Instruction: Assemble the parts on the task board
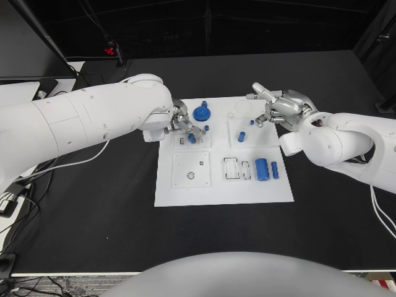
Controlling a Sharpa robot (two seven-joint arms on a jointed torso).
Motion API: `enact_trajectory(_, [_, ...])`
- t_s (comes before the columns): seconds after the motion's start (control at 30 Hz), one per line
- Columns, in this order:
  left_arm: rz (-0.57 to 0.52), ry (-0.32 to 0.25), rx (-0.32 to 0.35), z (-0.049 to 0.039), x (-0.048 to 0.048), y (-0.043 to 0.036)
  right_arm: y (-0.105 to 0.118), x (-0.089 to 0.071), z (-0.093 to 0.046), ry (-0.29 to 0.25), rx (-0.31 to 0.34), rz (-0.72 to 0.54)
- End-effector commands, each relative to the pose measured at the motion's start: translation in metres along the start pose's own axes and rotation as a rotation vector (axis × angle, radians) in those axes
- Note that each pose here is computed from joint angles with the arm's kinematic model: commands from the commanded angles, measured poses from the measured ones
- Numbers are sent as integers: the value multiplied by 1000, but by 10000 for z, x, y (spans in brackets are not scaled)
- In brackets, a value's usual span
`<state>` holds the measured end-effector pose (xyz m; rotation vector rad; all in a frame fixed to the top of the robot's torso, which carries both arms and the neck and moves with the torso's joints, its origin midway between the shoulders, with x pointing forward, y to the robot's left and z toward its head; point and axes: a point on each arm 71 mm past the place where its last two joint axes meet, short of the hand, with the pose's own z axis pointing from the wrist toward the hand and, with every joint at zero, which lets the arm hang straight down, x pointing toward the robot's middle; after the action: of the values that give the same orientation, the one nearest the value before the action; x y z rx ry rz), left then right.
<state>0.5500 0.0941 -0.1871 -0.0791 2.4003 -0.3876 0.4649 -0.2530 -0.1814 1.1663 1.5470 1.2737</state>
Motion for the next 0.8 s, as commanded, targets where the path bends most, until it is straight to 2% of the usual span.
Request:
enact_trajectory(0.03, [1, -13, 3, 10, 10, 7, 8, 13, 3, 11, -3, 5])
enact_trajectory(0.53, [15, 14, -16, 10, 23, 34, 4, 8, 2, 10, 0, 5])
enact_trajectory(0.8, [10, 5, 1, 5, 25, 19, 3, -2, -2, 7, 1, 4])
